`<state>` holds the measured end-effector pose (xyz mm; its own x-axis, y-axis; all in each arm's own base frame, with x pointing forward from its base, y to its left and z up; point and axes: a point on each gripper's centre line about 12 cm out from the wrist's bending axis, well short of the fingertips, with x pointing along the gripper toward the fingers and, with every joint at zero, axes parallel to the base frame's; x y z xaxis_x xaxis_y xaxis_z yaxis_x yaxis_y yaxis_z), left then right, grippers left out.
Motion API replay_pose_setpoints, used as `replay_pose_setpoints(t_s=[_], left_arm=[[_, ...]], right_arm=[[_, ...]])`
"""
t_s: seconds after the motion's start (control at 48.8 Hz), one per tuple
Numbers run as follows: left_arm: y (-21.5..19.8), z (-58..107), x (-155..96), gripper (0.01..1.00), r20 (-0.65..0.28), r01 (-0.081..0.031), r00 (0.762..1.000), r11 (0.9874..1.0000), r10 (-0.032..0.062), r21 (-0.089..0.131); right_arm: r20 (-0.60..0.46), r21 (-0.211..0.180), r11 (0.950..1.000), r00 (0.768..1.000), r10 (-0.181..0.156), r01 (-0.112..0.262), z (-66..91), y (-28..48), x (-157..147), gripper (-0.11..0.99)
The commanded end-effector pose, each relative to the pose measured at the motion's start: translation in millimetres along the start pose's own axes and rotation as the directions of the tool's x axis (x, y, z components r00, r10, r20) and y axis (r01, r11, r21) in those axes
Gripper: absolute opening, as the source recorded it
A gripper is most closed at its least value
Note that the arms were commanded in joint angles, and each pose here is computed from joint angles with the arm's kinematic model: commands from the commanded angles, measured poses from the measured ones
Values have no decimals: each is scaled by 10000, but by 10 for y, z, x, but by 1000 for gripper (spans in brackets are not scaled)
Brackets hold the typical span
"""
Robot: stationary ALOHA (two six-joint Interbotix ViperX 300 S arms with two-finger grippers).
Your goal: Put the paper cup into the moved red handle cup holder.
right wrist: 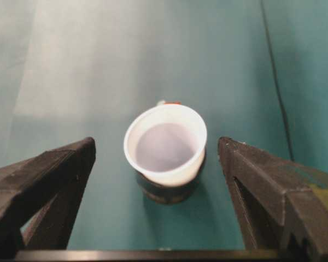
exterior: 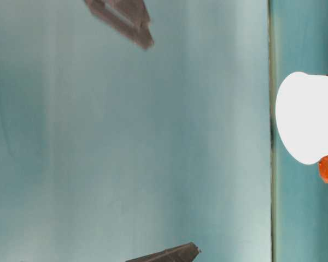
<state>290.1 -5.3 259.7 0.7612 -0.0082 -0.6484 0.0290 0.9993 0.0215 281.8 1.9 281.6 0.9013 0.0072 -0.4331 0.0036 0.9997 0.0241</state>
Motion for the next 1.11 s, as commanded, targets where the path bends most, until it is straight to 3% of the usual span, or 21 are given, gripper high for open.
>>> replay_pose_setpoints(t_s=[0.0,0.492,1.086], left_arm=[[-11,63,-48,937,308,24,9995,10000,-25,27],[-25,70,-39,937,293,60,9996,10000,-61,26],[-24,79,-38,937,309,60,9995,10000,-61,41]], right_arm=[[493,-37,10000,9988,-77,79,47,-25,-94,935],[1044,4,9999,9945,-125,125,-92,-41,-303,935],[1320,36,9998,9911,-190,187,-101,-58,-410,934]])
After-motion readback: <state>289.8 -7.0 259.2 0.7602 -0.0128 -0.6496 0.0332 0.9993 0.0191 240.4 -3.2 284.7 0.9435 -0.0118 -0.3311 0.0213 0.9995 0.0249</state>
